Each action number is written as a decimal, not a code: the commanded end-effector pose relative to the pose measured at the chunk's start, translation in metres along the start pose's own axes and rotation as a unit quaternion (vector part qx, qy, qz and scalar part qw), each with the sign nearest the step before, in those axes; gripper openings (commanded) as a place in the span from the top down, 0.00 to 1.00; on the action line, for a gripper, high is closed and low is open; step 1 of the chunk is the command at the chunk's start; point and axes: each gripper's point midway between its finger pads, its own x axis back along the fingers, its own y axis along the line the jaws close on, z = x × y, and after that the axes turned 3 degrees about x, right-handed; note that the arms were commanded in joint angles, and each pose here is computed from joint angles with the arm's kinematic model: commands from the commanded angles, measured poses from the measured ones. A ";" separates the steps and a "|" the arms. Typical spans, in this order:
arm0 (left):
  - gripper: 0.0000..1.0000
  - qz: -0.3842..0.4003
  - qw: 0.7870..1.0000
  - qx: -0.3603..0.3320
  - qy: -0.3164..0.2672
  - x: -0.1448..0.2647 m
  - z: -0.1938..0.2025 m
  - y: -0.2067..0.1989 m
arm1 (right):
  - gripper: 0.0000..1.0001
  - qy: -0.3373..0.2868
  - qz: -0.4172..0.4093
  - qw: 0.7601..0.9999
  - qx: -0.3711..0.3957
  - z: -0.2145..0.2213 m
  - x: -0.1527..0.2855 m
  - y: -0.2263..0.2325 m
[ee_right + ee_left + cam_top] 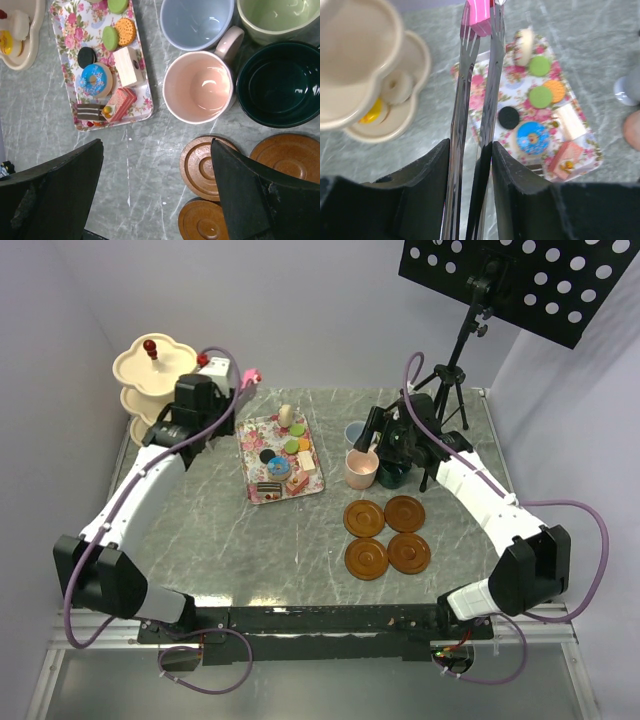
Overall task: Serve the afternoon tea
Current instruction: Place the desert on the desert table.
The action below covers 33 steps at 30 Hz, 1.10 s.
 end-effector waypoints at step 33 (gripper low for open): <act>0.58 -0.108 0.993 0.042 -0.024 0.046 -0.014 0.110 | 0.06 -0.033 -0.035 0.998 0.037 -0.032 0.011 0.019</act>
